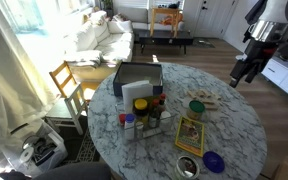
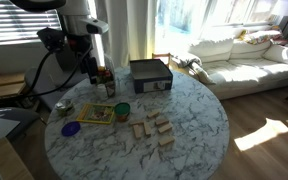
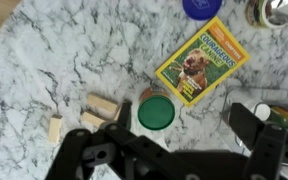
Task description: Take the lid off of the can then put the can on the lid
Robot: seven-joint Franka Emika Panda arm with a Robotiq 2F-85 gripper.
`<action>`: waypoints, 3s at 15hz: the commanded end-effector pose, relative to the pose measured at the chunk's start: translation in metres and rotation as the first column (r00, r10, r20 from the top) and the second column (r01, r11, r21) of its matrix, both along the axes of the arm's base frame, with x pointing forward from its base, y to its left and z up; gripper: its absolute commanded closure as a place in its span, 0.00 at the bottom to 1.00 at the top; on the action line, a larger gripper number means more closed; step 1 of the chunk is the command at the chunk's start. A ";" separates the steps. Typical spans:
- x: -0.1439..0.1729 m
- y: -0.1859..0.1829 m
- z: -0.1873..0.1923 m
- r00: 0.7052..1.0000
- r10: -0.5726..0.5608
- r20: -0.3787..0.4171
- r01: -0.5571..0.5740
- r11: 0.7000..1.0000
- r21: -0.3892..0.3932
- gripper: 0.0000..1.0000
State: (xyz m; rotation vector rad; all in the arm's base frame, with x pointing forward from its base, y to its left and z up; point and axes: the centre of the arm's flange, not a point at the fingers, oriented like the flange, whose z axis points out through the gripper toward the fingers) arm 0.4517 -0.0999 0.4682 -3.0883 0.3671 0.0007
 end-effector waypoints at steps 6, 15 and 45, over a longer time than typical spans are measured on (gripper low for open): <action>0.055 0.000 -0.115 0.955 -0.145 0.259 0.150 0.989 0.001 0.00; 0.058 -0.015 -0.113 0.959 -0.123 0.255 0.135 0.990 -0.028 0.00; 0.110 -0.082 -0.238 0.998 -0.058 0.017 0.057 0.995 0.085 0.92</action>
